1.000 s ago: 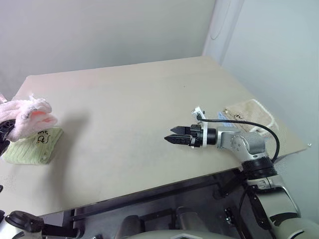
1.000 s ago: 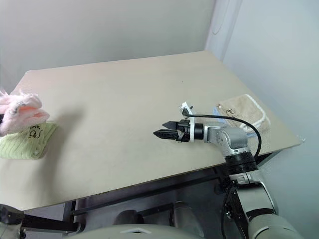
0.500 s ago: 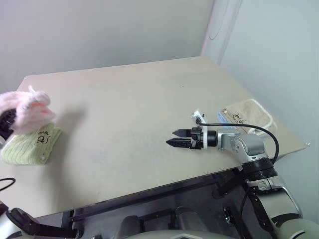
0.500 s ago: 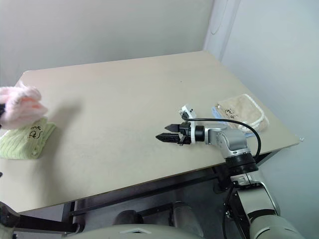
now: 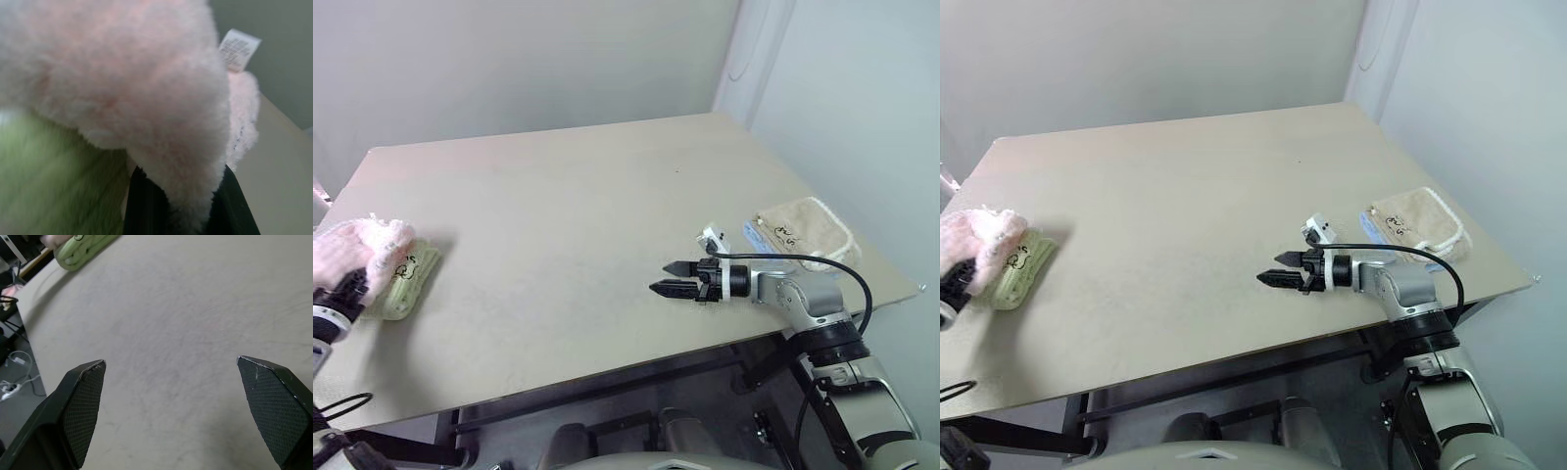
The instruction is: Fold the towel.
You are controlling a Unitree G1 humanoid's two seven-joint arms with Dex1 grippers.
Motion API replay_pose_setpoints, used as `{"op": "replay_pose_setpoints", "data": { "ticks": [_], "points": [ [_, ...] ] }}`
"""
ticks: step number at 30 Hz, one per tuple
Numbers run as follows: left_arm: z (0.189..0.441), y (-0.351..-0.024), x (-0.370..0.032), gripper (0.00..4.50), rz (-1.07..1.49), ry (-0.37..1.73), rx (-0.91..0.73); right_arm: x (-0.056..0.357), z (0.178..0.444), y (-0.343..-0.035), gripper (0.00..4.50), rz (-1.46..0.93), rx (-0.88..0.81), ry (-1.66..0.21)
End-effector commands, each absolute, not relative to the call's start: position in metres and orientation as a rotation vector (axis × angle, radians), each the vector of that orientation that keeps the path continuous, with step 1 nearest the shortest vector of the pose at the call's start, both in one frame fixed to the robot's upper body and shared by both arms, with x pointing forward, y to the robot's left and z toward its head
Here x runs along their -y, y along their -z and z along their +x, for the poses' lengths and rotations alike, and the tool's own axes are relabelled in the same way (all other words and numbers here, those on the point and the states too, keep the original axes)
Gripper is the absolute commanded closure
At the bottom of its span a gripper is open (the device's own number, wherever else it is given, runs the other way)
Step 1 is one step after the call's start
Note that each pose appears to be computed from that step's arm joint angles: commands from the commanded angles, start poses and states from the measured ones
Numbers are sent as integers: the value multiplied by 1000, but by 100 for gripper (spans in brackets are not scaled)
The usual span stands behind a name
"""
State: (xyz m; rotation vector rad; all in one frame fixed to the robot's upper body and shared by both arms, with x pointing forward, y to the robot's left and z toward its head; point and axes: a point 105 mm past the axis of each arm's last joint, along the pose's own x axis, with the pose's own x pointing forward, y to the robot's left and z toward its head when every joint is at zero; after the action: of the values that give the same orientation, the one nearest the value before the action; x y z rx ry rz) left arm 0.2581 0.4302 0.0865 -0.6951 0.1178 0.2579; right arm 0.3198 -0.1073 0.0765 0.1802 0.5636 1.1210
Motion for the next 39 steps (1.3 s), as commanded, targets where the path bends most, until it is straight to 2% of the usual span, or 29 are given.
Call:
{"op": "replay_pose_setpoints", "data": {
  "ticks": [1,4,11,20,26,27,30,36,38,39],
  "points": [
    [260,-90,-421,449,-695,-211,-113,110,324,-86,0,153,-520,-1118],
    [261,-91,-411,449,-732,-162,-105,109,326,-87,0,154,-517,-1116],
    [261,-106,-419,449,-802,-180,-33,109,329,-82,0,138,-519,-1097],
    [257,-110,-428,449,-829,-229,12,108,330,-85,0,140,-509,-1095],
    [259,-104,-416,449,-791,-198,-72,109,333,-87,0,138,-503,-1087],
    [260,-103,-414,382,-793,-200,-74,109,333,-87,0,138,-501,-1086],
    [260,-102,-412,288,-792,-202,-73,109,334,-87,0,140,-499,-1086],
    [260,-108,-411,61,-794,-192,-55,108,332,-87,0,144,-499,-1093],
    [254,-114,-415,2,-790,-196,-52,109,332,-87,0,140,-501,-1092],
    [250,-118,-416,2,-786,-192,-54,110,331,-87,0,141,-501,-1093]
  ]
}}
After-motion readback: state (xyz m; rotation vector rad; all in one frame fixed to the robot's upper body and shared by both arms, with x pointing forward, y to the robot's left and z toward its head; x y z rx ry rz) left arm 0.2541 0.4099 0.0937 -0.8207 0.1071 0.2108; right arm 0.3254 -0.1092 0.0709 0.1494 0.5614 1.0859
